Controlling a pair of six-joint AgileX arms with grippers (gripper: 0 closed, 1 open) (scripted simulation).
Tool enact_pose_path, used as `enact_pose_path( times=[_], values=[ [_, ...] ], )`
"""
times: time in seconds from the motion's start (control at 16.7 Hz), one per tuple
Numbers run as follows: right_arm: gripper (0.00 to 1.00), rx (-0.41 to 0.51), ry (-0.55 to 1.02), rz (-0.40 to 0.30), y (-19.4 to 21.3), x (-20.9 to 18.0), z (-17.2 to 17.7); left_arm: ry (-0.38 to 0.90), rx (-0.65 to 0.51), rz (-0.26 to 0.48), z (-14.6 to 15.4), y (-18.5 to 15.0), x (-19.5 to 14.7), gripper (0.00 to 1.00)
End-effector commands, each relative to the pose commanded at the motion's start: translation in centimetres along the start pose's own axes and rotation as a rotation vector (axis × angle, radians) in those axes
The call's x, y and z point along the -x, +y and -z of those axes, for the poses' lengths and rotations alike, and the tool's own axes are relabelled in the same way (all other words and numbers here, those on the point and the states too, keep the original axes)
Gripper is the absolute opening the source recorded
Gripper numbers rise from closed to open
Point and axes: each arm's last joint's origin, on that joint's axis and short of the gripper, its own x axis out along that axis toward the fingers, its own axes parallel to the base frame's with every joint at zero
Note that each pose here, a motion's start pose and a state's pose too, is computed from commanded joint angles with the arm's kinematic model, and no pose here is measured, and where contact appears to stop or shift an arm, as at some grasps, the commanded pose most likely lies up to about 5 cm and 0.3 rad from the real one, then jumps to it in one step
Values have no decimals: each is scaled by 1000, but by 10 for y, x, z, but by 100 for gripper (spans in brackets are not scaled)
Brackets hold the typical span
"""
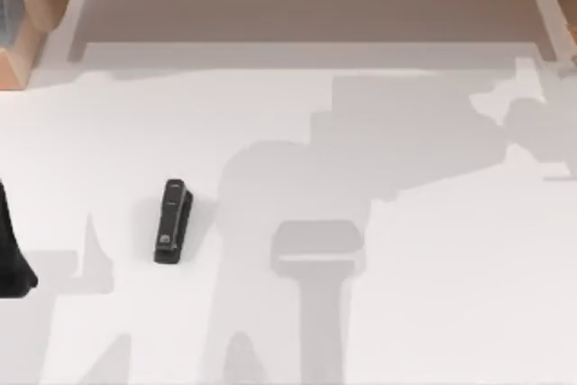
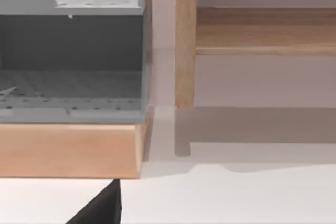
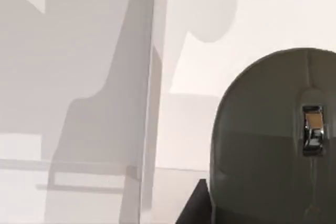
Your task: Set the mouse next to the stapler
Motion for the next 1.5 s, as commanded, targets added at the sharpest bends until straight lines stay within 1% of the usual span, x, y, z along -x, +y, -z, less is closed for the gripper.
enact_pose_path(
  times=[0.18,0.36,0.54,0.72,0.9,1.08,1.2,1.32,1.5],
  values=[
    [0,-42,4,-17,55,19,-1,0,0,0,0,0,0,100],
    [0,-74,21,-40,120,18,-5,0,0,0,0,0,0,100],
    [0,-96,47,-59,195,3,-6,0,0,0,0,0,0,100],
    [0,-109,76,-68,276,-21,4,0,0,0,0,0,0,100],
    [0,-115,102,-66,353,-47,26,0,0,0,0,0,0,100],
    [0,-115,120,-58,416,-72,55,0,0,0,0,0,0,100],
    [0,-113,127,-53,448,-85,75,0,0,0,0,0,0,100],
    [0,-112,131,-48,468,-95,89,0,0,0,0,0,0,100],
    [0,-111,133,-46,477,-99,96,0,0,0,0,0,0,100]
  ],
)
